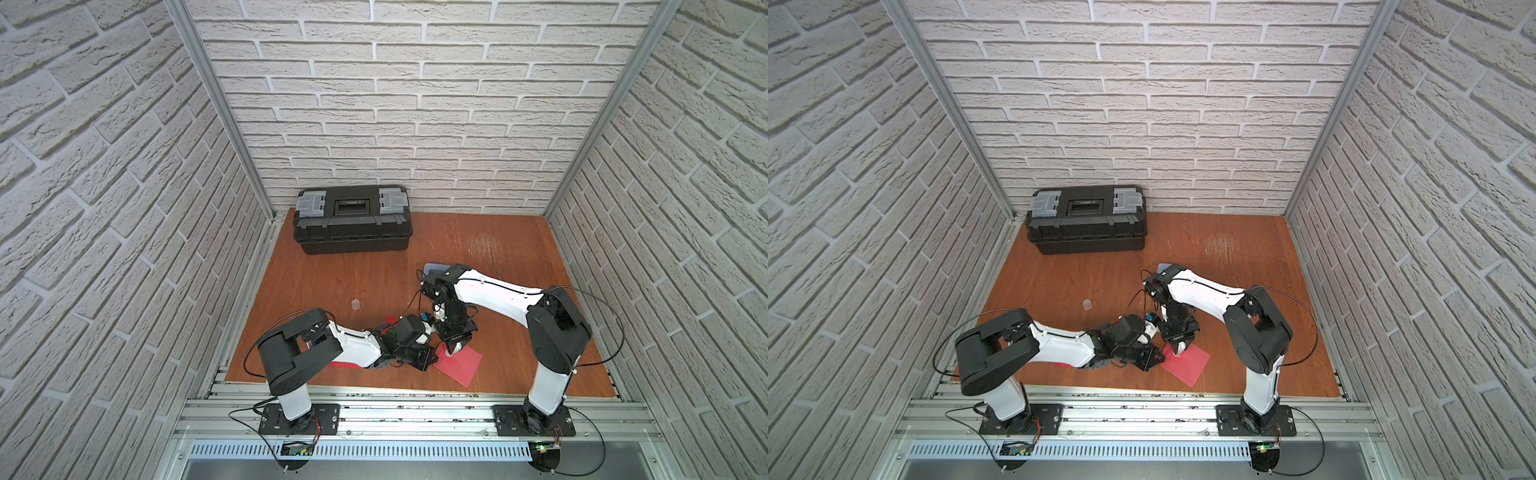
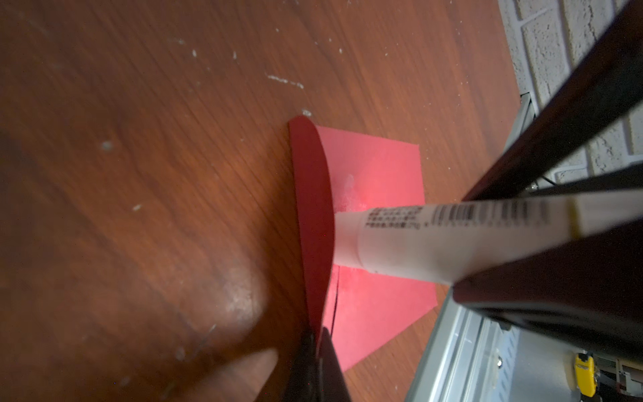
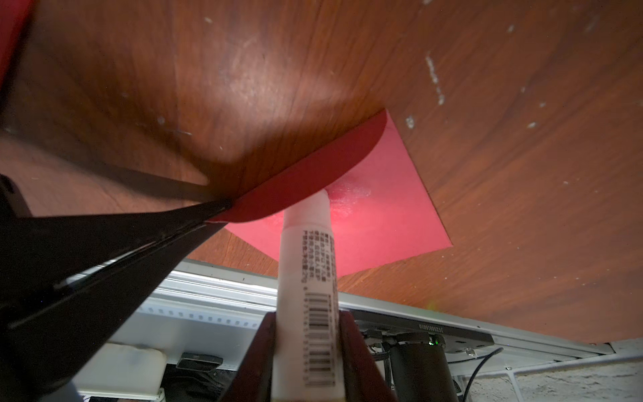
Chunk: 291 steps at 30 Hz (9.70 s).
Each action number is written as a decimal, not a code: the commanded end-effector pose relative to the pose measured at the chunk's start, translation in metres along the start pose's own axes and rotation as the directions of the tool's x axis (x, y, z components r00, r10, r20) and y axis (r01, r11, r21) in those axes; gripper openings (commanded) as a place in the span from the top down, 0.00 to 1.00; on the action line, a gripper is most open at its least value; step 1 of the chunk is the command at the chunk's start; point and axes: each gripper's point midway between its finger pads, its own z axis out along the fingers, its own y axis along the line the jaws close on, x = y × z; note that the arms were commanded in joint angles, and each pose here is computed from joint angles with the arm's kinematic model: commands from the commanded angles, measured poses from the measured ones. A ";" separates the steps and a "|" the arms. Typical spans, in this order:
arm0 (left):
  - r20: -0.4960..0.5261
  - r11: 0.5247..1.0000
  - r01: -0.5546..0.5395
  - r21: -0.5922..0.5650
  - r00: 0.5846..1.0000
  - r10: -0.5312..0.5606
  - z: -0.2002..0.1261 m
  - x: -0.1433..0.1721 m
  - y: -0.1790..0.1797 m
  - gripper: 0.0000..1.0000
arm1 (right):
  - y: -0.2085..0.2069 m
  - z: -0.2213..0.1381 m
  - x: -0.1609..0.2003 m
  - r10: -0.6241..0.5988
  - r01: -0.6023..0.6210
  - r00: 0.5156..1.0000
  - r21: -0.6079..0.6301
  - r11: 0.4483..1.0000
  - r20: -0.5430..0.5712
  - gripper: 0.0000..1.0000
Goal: Seal the envelope with a glue stick
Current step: Apply the envelope at the center of the board.
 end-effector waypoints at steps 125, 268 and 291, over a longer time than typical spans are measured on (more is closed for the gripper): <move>0.183 0.587 -0.787 -0.190 0.559 0.809 -0.083 -0.070 -0.094 0.51 | 0.042 -0.110 0.054 0.072 0.142 0.917 -0.489 0.861 0.392 0.97; -0.083 1.000 0.013 -0.026 0.996 -0.015 -0.018 0.024 0.030 1.00 | 0.047 0.033 -0.014 -0.141 0.116 0.891 0.083 0.990 0.431 0.97; -0.097 1.000 -0.007 -0.007 0.995 0.006 -0.016 0.025 0.024 1.00 | 0.043 0.011 0.019 -0.106 0.105 0.977 0.015 0.994 0.183 0.97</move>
